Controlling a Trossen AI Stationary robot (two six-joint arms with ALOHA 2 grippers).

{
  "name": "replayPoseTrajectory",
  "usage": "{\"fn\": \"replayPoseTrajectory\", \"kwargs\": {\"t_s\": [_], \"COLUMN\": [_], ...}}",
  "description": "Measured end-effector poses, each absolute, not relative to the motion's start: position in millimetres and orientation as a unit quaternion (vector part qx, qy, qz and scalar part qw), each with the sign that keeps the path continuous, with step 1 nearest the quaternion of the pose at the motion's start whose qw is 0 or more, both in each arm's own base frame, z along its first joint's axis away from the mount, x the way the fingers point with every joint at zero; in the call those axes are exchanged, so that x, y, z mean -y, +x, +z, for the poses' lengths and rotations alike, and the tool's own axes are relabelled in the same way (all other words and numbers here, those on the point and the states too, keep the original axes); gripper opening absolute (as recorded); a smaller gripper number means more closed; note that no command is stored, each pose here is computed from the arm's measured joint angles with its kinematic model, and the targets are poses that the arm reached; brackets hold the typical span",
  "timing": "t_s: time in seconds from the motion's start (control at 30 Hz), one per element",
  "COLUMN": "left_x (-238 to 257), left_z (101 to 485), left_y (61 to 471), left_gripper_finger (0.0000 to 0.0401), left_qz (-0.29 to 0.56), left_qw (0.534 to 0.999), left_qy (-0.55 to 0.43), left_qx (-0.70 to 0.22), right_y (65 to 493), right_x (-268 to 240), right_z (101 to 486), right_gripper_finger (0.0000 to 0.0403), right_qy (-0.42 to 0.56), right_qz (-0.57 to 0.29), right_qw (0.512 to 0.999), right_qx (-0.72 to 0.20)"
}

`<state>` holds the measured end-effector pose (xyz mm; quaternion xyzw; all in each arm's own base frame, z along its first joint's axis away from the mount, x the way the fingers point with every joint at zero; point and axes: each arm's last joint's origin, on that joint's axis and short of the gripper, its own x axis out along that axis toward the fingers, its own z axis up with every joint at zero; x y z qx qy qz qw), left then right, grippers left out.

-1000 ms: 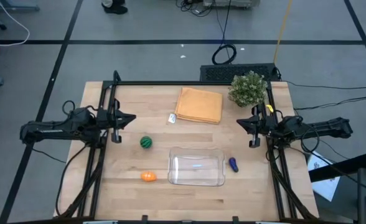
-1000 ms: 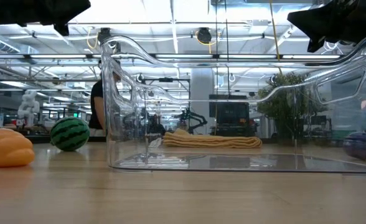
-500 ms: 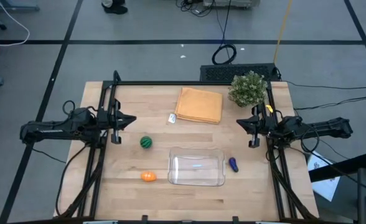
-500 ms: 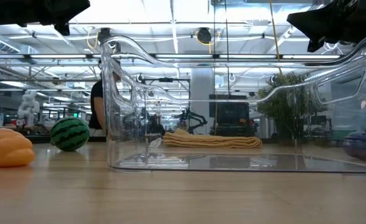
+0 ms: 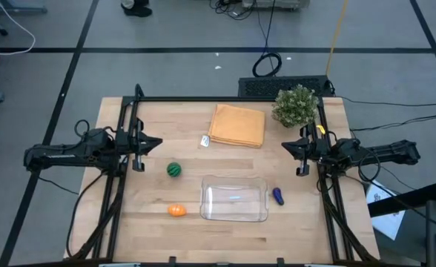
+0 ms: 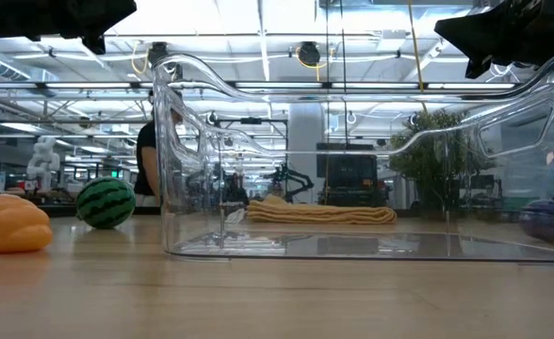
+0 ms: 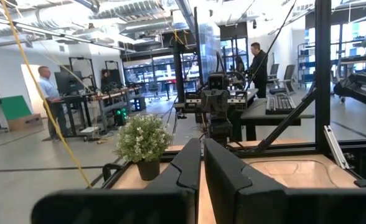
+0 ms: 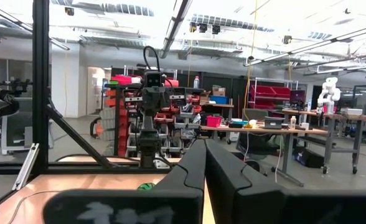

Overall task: Pick and placing Produce into tupperware
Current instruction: Put the watermelon into the transparent bin

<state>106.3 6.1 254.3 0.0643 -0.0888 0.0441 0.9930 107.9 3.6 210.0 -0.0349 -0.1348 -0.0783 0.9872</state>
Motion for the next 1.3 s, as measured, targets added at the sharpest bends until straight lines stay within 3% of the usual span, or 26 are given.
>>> {"fn": "replayPoseTrajectory", "kwargs": {"t_s": [0.67,1.07,1.3], "left_x": [-8,-13,-13], "left_z": [266,312,325], "left_y": [105,113,123], "left_gripper_finger": [0.0032,0.0135,0.0183], "left_qz": [0.082,0.145,0.138], "left_qw": [0.991,0.989,0.988], "left_qy": [0.069,0.034,0.000], "left_qx": [0.082,0.001,-0.067], "right_y": [108,108,108], "right_x": [-4,-4,-4], "right_z": [210,210,208], "right_gripper_finger": [0.0000,0.0000,0.0000], "right_qy": [-0.035,-0.036,-0.037], "right_qz": [-0.078,-0.079,-0.078], "right_qw": [0.987,0.987,0.988], "right_qx": [0.135,0.134,0.127]}}
